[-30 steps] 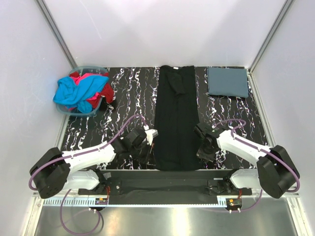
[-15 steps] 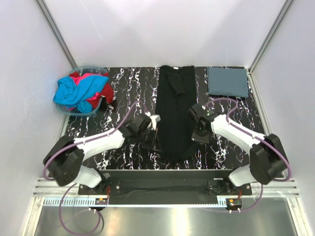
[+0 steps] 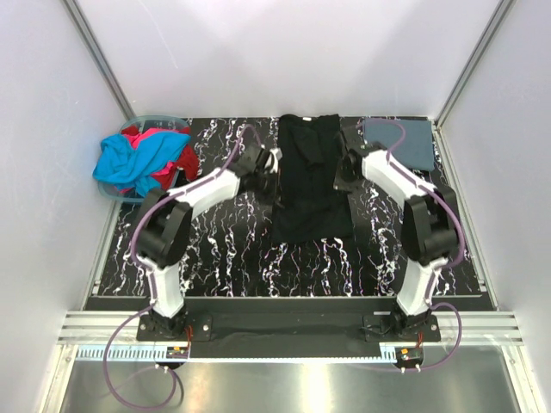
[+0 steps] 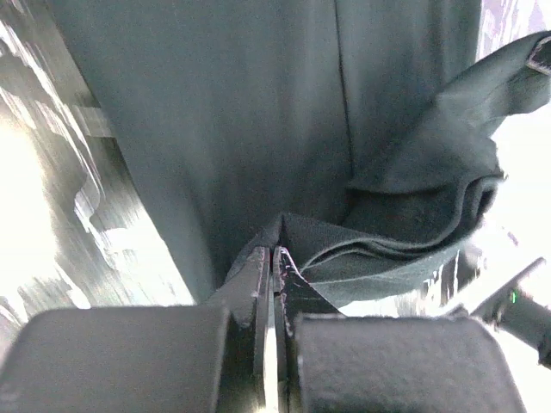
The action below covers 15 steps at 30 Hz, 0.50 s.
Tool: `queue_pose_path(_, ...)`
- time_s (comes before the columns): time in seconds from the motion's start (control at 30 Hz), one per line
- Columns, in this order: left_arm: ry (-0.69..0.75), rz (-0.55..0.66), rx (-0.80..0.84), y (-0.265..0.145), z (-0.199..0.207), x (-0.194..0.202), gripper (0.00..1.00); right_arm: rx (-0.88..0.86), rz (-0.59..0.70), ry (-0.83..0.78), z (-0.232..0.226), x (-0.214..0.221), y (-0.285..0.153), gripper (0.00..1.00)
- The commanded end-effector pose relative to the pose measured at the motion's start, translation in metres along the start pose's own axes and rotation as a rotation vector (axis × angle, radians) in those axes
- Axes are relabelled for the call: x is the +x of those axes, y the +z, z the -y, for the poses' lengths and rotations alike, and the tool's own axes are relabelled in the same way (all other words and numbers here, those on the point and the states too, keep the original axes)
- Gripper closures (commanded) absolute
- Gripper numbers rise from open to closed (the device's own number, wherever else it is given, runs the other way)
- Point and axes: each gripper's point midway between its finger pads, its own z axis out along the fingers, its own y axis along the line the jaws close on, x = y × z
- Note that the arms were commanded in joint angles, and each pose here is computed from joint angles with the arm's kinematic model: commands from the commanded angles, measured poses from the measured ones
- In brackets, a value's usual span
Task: Fold and stack the t-shirts
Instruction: Fold the tshirt
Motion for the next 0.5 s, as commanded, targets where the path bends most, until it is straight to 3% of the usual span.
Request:
queue_pose_path(0.0,0.029,0.021,-0.035,-0.001,-0.01,-0.035,1.0,-0.048,0.067,-0.049,-0.012,-0.045,0.009,1.0)
queue_pose_path(0.47,0.016,0.097,0.021,0.015,-0.035,-0.114,1.0,-0.167,0.094,0.015,-0.016,-0.114,0.018,1.0)
